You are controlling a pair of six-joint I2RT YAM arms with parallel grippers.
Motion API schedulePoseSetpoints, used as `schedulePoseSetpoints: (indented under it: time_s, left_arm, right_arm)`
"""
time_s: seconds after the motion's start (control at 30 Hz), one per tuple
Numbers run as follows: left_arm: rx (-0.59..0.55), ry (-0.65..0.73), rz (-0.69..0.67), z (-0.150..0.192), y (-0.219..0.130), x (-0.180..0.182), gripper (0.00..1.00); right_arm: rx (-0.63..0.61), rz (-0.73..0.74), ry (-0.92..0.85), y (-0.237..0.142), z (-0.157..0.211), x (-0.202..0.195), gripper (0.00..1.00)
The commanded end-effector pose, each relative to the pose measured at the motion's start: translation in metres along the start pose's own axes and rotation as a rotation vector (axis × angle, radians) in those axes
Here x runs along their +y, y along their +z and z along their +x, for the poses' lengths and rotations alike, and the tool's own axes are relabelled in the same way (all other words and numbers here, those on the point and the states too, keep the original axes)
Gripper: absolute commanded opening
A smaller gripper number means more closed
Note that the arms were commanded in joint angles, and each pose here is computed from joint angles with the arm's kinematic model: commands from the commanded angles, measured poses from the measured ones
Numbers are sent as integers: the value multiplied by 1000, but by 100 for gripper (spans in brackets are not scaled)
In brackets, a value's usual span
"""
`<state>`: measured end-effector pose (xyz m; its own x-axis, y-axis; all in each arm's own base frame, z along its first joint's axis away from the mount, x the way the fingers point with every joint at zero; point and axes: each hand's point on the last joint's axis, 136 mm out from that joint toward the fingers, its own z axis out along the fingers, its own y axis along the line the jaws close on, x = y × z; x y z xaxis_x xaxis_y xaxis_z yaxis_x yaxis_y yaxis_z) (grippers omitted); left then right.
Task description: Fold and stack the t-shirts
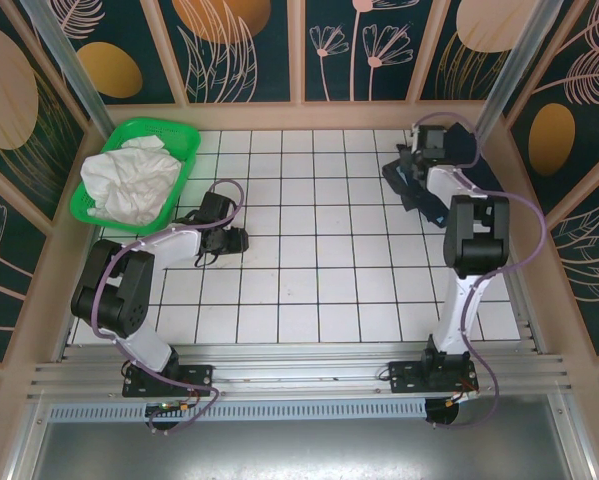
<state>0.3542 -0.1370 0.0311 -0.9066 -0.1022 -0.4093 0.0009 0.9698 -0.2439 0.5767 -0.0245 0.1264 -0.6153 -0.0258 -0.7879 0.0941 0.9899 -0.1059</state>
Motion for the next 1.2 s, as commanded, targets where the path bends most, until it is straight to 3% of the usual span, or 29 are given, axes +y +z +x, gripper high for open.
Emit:
schedulePoseSetpoints:
  time_s: [0.0, 0.37, 0.53, 0.87, 1.17]
  left_arm:
    - [15, 17, 1, 1, 1, 0, 46]
    - [11, 18, 7, -2, 0, -2, 46]
    - [7, 26, 8, -6, -1, -4, 46]
    - [9, 36, 17, -10, 2, -7, 46]
    - [11, 49, 18, -7, 0, -7, 46]
  right_arm:
    - [-96, 117, 185, -12, -27, -61, 50]
    - [96, 192, 288, 60, 17, -106, 60]
    - [213, 331, 402, 73, 51, -142, 62]
    - [233, 483, 683, 30, 70, -185, 66]
    - [122, 471, 692, -24, 43, -178, 77]
